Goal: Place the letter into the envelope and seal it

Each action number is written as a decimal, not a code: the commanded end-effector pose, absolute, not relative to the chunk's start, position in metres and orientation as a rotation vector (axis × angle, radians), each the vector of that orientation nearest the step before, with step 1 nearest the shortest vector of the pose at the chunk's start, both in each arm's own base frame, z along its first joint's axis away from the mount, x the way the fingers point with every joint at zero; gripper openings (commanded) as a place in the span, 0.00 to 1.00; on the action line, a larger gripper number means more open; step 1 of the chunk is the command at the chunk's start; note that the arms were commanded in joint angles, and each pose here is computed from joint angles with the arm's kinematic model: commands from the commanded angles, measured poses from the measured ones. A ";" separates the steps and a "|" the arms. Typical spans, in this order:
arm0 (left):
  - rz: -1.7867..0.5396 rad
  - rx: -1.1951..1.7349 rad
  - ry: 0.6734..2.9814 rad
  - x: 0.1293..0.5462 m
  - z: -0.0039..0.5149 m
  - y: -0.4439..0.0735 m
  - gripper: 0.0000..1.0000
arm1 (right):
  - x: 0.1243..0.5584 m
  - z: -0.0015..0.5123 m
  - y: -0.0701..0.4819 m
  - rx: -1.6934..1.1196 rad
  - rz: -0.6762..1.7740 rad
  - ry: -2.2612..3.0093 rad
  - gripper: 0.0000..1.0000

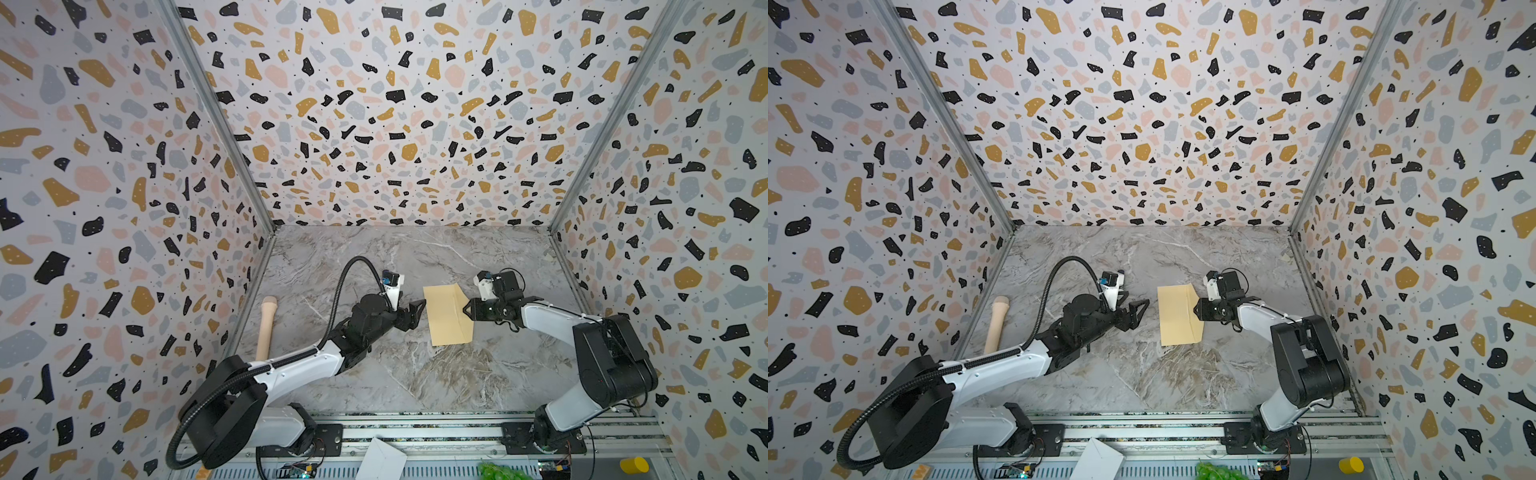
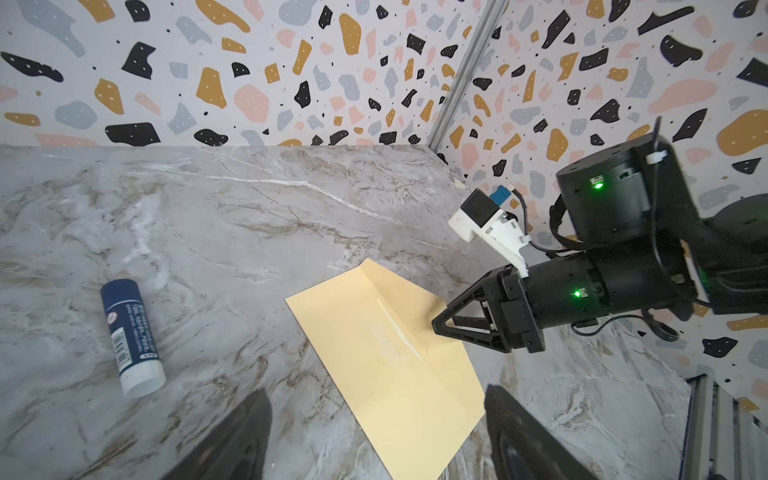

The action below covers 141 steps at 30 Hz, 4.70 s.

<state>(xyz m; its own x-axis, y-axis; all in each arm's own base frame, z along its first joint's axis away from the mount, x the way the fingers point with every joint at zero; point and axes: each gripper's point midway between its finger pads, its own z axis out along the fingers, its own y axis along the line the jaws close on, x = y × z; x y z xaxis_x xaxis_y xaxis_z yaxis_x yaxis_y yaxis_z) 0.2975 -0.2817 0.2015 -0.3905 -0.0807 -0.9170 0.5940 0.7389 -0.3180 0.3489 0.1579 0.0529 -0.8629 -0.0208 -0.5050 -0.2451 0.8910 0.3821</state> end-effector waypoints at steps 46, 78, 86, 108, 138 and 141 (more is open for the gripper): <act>-0.319 0.178 2.238 0.412 0.130 -0.192 0.89 | 0.389 0.086 0.148 -0.201 0.431 2.521 0.71; -0.442 0.350 2.149 0.399 0.160 -0.219 0.76 | 0.300 0.127 0.155 0.253 0.673 2.233 0.72; -0.556 0.693 2.037 0.341 0.189 -0.306 0.76 | 0.324 0.152 0.129 0.016 0.463 2.269 1.00; -0.266 1.016 2.168 0.268 0.091 -0.447 0.71 | 0.347 0.193 0.054 0.200 0.433 2.149 0.99; -0.100 1.557 1.587 0.240 0.122 -0.418 0.00 | 0.342 0.193 0.062 0.156 0.491 2.138 0.99; -0.044 1.689 1.503 0.231 0.105 -0.406 0.00 | 0.342 0.194 0.062 0.154 0.495 2.135 0.99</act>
<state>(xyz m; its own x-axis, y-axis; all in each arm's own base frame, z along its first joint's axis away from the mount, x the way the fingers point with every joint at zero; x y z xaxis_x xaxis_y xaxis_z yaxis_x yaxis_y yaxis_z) 0.2409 -0.4087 0.1174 0.1087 0.7727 -0.6253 0.8459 0.2585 0.4665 0.3439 0.0623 0.1895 -0.5888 0.3016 -0.7499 -0.0566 0.9101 0.4105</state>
